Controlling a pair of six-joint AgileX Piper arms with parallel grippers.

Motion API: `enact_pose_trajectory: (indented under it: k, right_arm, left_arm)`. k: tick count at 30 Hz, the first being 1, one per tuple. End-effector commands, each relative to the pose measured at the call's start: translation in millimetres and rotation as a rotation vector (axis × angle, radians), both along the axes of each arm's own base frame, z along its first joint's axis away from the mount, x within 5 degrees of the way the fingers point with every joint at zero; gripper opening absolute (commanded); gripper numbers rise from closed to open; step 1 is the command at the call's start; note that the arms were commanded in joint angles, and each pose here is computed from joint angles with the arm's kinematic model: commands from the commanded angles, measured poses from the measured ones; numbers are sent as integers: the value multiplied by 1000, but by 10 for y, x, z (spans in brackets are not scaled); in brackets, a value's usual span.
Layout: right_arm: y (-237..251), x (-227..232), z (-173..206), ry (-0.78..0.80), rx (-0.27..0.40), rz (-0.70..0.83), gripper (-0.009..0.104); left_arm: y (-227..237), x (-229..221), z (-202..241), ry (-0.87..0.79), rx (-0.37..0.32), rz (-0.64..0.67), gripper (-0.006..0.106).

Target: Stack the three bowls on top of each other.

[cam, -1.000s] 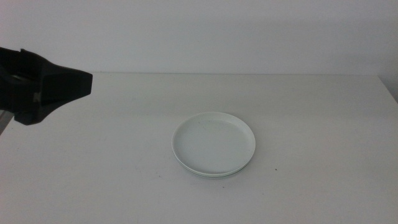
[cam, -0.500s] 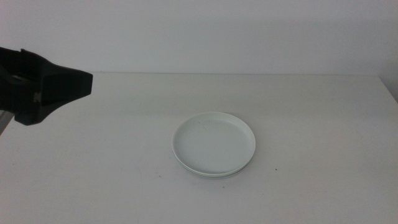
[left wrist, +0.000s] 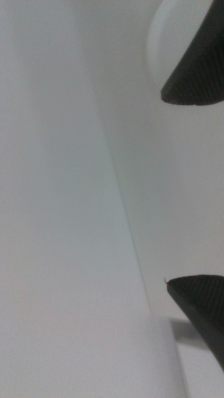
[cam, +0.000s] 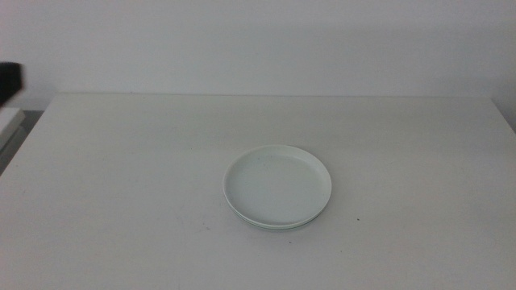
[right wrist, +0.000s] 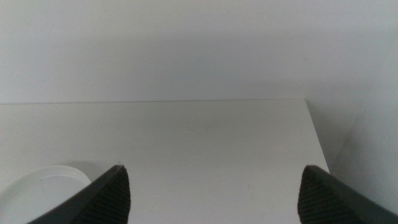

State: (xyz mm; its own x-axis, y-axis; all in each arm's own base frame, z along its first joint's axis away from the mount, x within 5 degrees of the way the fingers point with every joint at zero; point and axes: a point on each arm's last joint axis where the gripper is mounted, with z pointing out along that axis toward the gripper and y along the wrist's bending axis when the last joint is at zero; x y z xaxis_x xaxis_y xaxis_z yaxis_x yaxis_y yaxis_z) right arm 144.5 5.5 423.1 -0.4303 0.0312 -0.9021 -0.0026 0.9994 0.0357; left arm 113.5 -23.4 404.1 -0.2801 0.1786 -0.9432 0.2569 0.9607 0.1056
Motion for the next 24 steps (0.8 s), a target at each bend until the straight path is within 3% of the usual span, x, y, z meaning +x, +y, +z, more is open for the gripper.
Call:
enact_pose_trajectory:
  k: [1,5,24]
  right_arm:
    - [-10,1,2,-11,-5,-6,93]
    - [-10,1,2,-11,-5,-6,93]
    - [-10,1,2,-11,-5,-6,93]
  left_arm:
    - [86,-43,-11,-42,-78,112,94]
    - [150,-100,0,-71,-88,177,94]
    - [134,-81,113,-194,-116,157,94]
